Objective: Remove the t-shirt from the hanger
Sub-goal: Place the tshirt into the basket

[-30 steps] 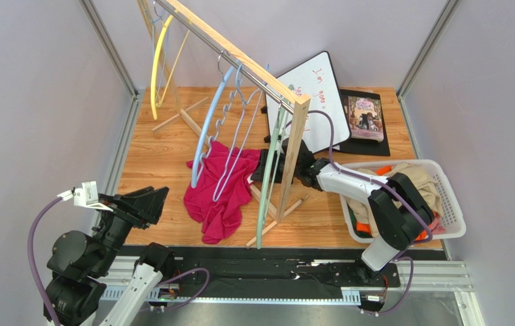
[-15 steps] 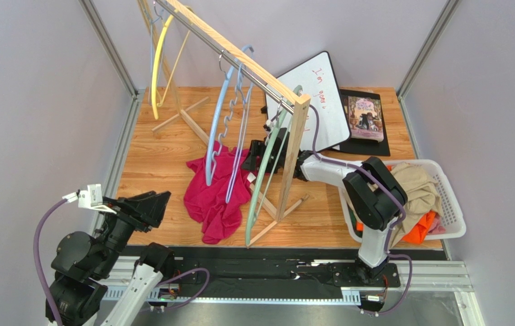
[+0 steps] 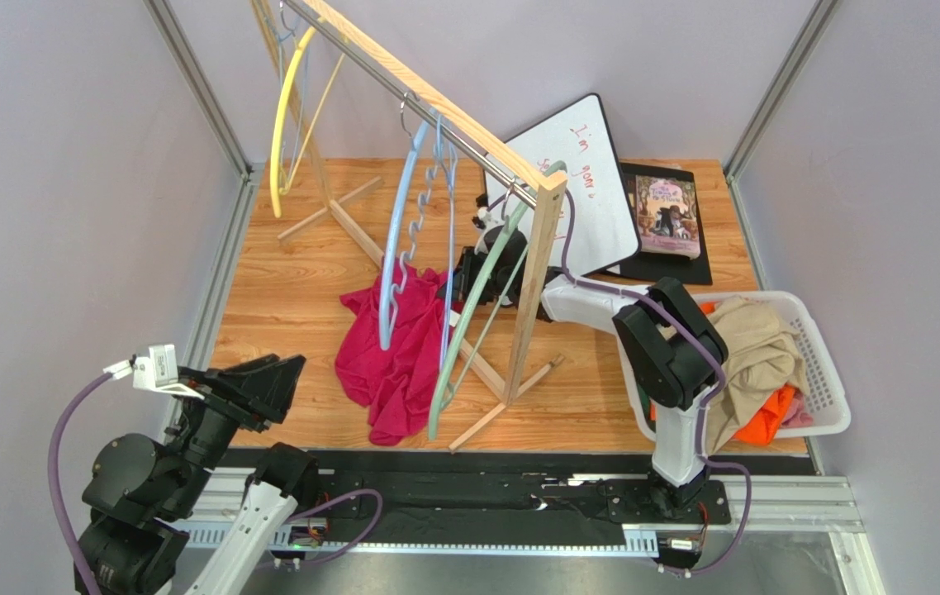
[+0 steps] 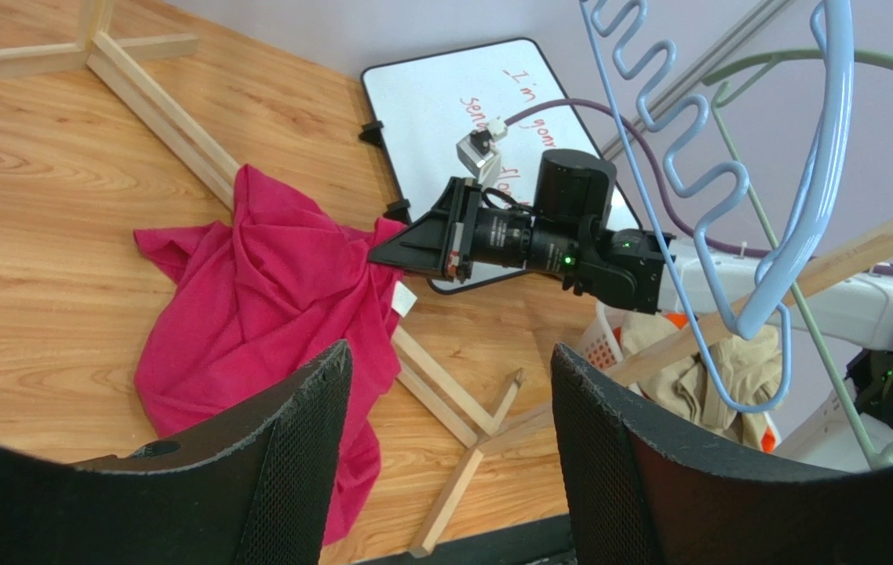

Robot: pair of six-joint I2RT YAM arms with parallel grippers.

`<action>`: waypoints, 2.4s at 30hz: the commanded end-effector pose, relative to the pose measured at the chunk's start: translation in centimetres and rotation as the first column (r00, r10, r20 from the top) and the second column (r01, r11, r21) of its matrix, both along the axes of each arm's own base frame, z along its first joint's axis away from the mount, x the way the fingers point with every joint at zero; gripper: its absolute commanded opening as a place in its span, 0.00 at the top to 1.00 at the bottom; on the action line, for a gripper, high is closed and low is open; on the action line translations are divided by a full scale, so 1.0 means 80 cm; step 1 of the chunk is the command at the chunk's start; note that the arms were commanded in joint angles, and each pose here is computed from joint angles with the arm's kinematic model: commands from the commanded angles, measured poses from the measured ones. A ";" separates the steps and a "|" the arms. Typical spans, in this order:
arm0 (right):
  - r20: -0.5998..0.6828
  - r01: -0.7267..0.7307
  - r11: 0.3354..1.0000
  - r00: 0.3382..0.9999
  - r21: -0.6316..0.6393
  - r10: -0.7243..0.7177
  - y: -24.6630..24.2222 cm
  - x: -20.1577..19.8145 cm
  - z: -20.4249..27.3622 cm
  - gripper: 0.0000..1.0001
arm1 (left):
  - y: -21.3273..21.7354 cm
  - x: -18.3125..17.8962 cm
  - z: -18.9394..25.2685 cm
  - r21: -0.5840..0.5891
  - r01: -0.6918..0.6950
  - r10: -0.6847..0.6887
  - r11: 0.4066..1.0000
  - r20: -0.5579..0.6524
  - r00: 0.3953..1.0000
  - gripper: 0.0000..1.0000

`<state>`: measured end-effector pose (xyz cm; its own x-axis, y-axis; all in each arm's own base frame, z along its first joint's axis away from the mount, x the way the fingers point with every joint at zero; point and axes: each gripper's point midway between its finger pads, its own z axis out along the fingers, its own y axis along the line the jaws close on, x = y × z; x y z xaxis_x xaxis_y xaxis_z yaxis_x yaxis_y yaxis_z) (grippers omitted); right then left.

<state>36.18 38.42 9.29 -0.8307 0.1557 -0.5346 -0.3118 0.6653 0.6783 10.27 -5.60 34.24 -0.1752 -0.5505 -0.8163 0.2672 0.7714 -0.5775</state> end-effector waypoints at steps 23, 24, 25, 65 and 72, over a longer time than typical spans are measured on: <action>0.475 0.504 0.831 0.687 0.235 -0.550 -0.362 -0.114 0.370 1.00 | -0.019 0.028 -0.006 0.020 0.034 -0.034 0.999 -0.014 0.999 0.34; 0.480 0.535 0.819 0.673 0.209 -0.562 -0.373 -0.121 0.373 1.00 | -0.019 0.030 -0.006 0.020 0.034 -0.034 0.999 -0.009 0.999 0.34; 0.527 0.573 0.785 0.604 0.235 -0.598 -0.389 -0.128 0.412 1.00 | -0.020 0.031 -0.005 0.019 0.034 -0.034 0.999 -0.008 0.999 0.34; 0.723 0.748 0.342 -0.257 0.568 -0.641 -0.563 -0.321 0.758 1.00 | -0.036 0.038 -0.015 0.029 0.093 -0.092 0.995 -0.039 0.995 0.34; 0.710 0.715 0.346 -0.292 0.607 -0.640 -0.568 -0.369 0.752 1.00 | -0.042 0.044 -0.020 0.023 0.103 -0.102 0.994 -0.047 0.994 0.34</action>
